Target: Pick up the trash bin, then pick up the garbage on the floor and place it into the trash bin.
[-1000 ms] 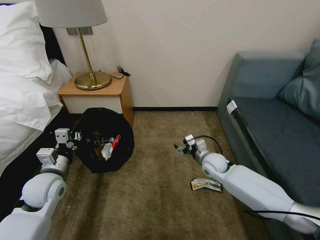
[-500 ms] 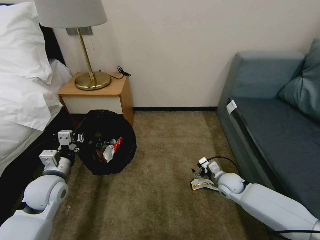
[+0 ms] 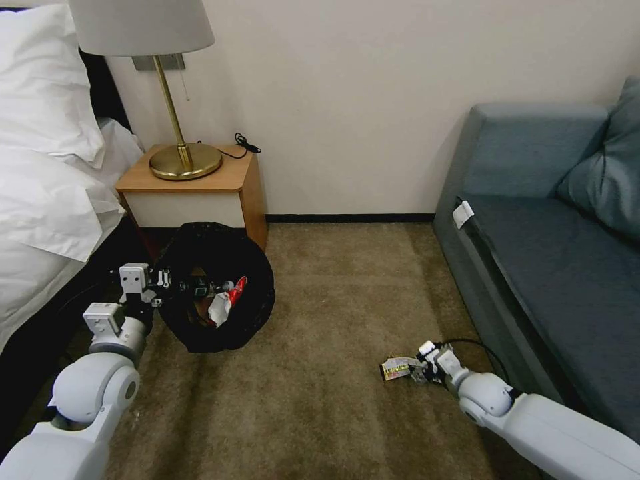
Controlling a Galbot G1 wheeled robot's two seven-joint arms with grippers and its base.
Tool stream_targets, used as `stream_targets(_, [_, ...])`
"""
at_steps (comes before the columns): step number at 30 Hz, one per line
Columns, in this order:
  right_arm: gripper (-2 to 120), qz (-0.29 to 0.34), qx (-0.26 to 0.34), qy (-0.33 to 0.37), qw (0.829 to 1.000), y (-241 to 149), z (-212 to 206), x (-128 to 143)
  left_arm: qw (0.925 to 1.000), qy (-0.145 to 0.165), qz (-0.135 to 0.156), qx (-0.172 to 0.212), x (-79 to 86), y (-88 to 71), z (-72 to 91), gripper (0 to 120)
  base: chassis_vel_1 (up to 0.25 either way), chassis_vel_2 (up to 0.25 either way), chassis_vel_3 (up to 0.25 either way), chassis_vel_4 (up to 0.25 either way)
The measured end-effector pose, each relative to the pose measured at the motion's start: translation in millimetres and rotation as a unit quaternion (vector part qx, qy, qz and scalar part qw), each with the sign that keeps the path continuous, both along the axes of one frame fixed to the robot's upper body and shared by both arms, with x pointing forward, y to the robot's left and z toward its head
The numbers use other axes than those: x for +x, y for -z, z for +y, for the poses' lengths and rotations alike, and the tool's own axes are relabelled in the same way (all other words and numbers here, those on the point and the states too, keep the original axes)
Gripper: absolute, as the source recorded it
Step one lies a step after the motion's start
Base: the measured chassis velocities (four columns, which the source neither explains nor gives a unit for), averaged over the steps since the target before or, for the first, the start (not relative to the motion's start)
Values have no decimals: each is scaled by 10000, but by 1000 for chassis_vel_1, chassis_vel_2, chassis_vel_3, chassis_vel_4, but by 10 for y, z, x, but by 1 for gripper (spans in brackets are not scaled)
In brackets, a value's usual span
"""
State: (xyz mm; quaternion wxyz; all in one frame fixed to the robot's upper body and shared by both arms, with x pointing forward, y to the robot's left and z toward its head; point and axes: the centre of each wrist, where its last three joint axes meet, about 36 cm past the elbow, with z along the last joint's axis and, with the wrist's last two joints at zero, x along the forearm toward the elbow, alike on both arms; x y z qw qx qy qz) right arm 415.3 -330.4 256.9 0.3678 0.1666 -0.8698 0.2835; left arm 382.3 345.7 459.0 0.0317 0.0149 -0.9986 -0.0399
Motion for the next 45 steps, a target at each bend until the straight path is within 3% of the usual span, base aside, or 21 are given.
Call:
stream_targets(19, [100, 230, 445, -219, 9985, 432, 51, -26, 10000, -15, 43, -40, -17, 101, -13, 4, 0, 0, 0, 0])
stream_targets(45, [99, 241, 612, -316, 9973, 741, -120, 331, 9999, 113, -66, -76, -79, 26, -86, 4, 0, 0, 0, 0])
